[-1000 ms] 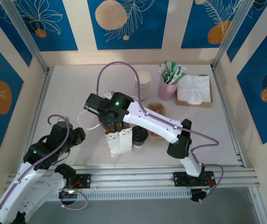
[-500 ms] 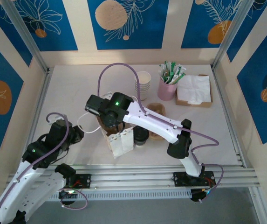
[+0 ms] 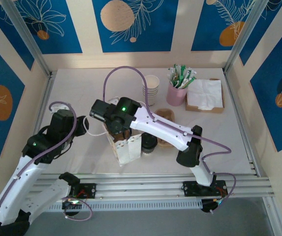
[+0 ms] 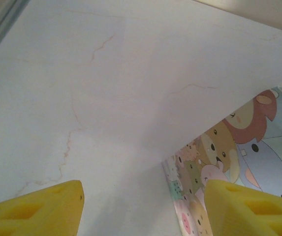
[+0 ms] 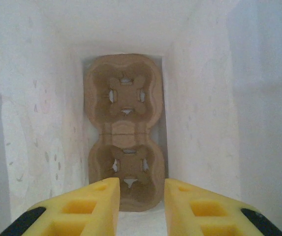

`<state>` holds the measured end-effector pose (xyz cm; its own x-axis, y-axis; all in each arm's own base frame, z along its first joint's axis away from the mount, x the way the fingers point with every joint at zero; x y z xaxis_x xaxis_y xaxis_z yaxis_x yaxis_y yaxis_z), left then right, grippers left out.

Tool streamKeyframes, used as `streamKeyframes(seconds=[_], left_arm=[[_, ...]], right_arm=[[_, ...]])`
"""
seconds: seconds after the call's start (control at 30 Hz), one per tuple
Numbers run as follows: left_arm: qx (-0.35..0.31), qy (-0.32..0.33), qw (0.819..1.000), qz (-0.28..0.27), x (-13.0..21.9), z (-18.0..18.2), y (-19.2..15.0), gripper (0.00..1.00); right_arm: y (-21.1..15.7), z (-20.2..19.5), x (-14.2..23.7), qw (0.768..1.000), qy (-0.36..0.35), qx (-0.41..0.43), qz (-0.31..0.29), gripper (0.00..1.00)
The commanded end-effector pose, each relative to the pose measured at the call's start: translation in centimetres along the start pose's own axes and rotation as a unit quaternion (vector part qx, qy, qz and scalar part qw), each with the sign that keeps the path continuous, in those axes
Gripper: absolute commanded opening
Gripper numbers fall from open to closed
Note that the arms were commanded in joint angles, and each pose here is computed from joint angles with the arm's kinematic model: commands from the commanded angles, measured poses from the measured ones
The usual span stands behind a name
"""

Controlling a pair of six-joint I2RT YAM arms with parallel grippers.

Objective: Pack the takeout coffee

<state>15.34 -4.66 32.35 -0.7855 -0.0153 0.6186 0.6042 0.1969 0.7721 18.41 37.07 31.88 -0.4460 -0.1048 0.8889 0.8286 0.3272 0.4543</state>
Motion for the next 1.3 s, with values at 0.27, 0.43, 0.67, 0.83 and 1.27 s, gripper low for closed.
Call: streamKeyframes(seconds=[0.27,0.43,0.67,0.83,1.27], left_arm=[[-0.015,0.016,1.0,-0.007,2.8,2.3,-0.9,0.71],[-0.008,0.019,1.0,-0.001,3.4,3.0,-1.6,0.79],[0.035,0.02,0.999,-0.019,4.7,4.0,-2.1,0.84],[0.053,-0.006,0.998,-0.013,4.5,3.8,-2.8,0.85],[0.056,0.029,0.997,-0.042,4.9,5.2,-3.3,0.85]], right_arm=[[0.8,0.0,0.7,1.0,0.023,-0.005,-0.019,0.32],[1.1,0.0,0.6,0.999,0.027,-0.012,-0.024,0.33],[1.8,0.1,-0.1,0.998,0.036,-0.025,-0.036,0.33],[2.8,0.1,-0.9,0.997,0.042,-0.041,-0.052,0.33],[5.5,0.5,-4.2,0.992,0.026,-0.089,-0.091,0.32]])
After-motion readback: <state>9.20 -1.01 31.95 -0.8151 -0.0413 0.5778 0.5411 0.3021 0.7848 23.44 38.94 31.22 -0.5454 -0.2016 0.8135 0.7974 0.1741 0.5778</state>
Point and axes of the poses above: each hand's point on the last joint's axis, 136 mm out from that joint toward the fingers, its own x axis back along the fingers, its own z axis along the line the jaws close on, y = z × x, the point moved 9 cm from there along x, back along the fingers, and after that the axes turned 5 degrees about -x, right-handed, at the moved point
